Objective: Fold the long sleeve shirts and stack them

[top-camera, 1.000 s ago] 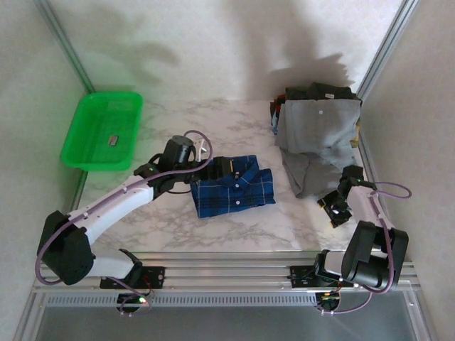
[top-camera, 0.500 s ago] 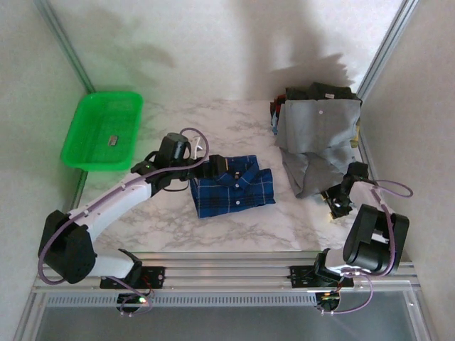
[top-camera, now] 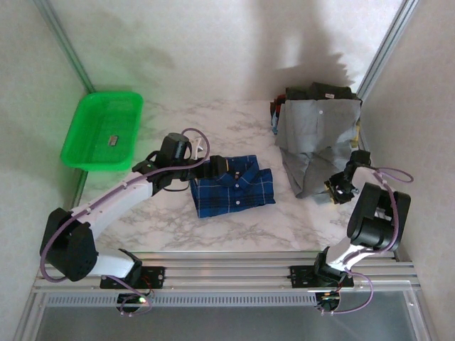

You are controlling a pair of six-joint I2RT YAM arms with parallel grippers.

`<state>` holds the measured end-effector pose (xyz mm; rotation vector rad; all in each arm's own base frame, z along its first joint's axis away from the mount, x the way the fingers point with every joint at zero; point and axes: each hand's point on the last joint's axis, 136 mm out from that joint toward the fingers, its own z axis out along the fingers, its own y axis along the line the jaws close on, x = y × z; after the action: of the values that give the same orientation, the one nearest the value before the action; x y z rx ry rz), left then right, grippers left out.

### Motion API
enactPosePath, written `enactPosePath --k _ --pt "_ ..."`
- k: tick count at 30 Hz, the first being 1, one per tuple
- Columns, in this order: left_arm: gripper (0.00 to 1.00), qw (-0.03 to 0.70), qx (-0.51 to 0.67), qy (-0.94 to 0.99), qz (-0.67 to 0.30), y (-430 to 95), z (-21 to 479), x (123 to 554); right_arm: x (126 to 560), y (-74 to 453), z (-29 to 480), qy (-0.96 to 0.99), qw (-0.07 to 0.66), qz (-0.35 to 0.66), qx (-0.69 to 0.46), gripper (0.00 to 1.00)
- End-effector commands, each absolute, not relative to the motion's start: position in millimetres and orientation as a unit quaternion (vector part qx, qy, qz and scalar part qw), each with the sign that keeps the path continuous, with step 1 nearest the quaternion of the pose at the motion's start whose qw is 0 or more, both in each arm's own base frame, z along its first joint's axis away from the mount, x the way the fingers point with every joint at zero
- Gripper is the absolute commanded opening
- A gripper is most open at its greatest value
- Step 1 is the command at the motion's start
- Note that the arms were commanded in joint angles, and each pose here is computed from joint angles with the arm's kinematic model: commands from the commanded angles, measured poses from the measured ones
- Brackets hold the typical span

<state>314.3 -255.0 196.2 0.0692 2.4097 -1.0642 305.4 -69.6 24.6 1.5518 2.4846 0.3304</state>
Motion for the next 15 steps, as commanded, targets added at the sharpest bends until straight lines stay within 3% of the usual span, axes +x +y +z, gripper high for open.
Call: enactPosePath --k 1,5,8,11,15 --pt "1.00 0.243 0.033 0.886 -0.394 -255.9 193.8 313.8 300.6 -66.6 14.0 0.836 0.077 0.117 0.531 0.36" --pt "1.00 0.242 0.027 0.887 -0.393 -254.1 189.4 312.6 291.8 -63.0 2.9 0.831 0.065 0.117 0.540 0.26" --pt "1.00 0.241 0.025 0.887 -0.393 -253.4 187.8 311.9 298.0 -60.8 7.7 0.824 0.075 0.133 0.546 0.12" --pt "0.99 0.241 0.026 0.888 -0.391 -253.3 186.6 312.2 317.8 -62.4 38.9 0.813 0.116 0.161 0.547 0.01" --pt "1.00 0.241 0.028 0.888 -0.390 -255.2 186.0 315.9 348.6 -61.9 104.0 0.800 0.180 0.210 0.532 0.00"
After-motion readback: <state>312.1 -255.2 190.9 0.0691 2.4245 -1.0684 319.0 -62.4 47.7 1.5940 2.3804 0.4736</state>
